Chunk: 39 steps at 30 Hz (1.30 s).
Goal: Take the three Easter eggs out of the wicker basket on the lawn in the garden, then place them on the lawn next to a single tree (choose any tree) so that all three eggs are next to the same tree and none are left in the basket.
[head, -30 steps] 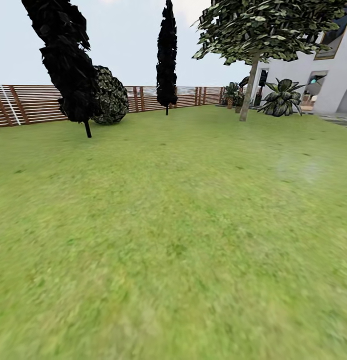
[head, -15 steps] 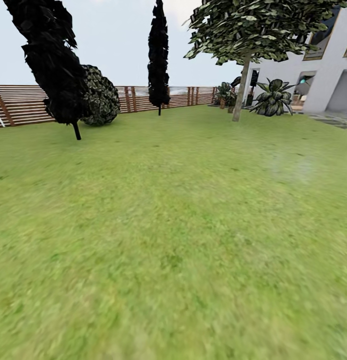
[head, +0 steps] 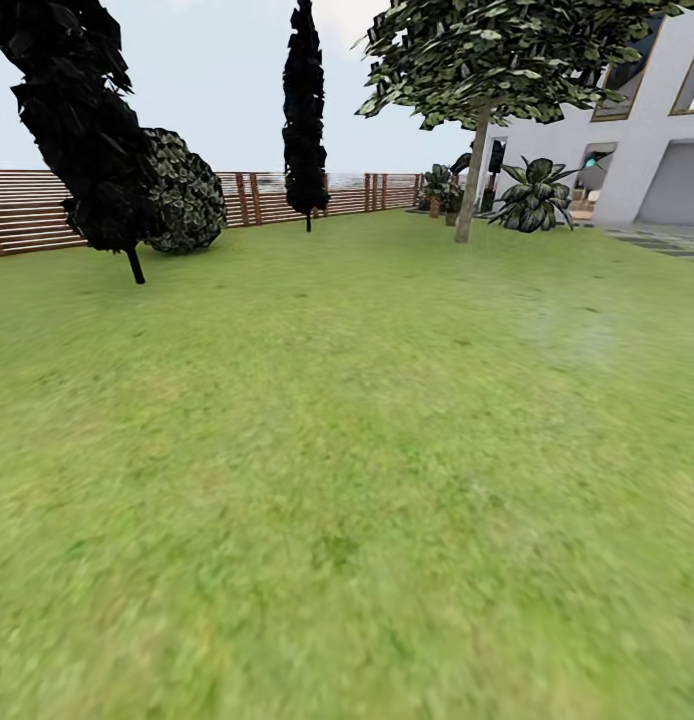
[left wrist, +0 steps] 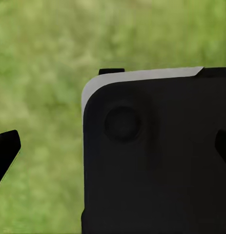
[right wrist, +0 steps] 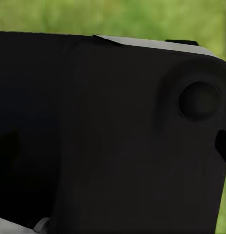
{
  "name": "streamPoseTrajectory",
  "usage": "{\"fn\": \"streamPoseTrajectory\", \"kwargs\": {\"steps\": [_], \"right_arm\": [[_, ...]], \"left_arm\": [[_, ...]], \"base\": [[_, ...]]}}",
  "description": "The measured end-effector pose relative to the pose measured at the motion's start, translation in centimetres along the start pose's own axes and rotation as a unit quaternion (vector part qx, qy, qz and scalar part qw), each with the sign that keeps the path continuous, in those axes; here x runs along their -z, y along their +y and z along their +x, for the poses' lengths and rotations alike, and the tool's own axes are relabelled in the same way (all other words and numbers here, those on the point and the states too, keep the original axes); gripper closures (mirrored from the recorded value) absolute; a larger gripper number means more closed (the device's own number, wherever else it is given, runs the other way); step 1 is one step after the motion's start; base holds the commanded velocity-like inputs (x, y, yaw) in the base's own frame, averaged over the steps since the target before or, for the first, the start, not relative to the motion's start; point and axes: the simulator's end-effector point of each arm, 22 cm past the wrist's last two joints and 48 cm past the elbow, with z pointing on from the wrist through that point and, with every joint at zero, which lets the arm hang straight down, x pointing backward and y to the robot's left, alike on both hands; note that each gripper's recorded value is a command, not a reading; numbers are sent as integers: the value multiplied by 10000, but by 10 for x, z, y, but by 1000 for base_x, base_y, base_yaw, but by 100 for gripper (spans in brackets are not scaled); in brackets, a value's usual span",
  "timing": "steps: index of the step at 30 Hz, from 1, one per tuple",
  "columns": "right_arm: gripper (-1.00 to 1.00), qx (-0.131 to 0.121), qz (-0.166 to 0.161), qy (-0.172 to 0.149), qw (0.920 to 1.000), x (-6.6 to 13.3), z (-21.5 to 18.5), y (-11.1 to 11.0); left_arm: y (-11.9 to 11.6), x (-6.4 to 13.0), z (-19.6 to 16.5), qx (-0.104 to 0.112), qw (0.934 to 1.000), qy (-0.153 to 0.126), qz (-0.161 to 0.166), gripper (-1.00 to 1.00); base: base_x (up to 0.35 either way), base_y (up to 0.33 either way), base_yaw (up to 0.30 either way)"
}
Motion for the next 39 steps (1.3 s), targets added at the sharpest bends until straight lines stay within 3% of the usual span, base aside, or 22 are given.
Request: {"fn": "streamPoseTrajectory", "kwargs": {"steps": [39], "right_arm": [[-100, -10, 3, -1, 10000, 0, 0, 0]], "left_arm": [[0, 0, 0, 1, 10000, -1, -3, -100]], "base": [[318, 0, -30]]}}
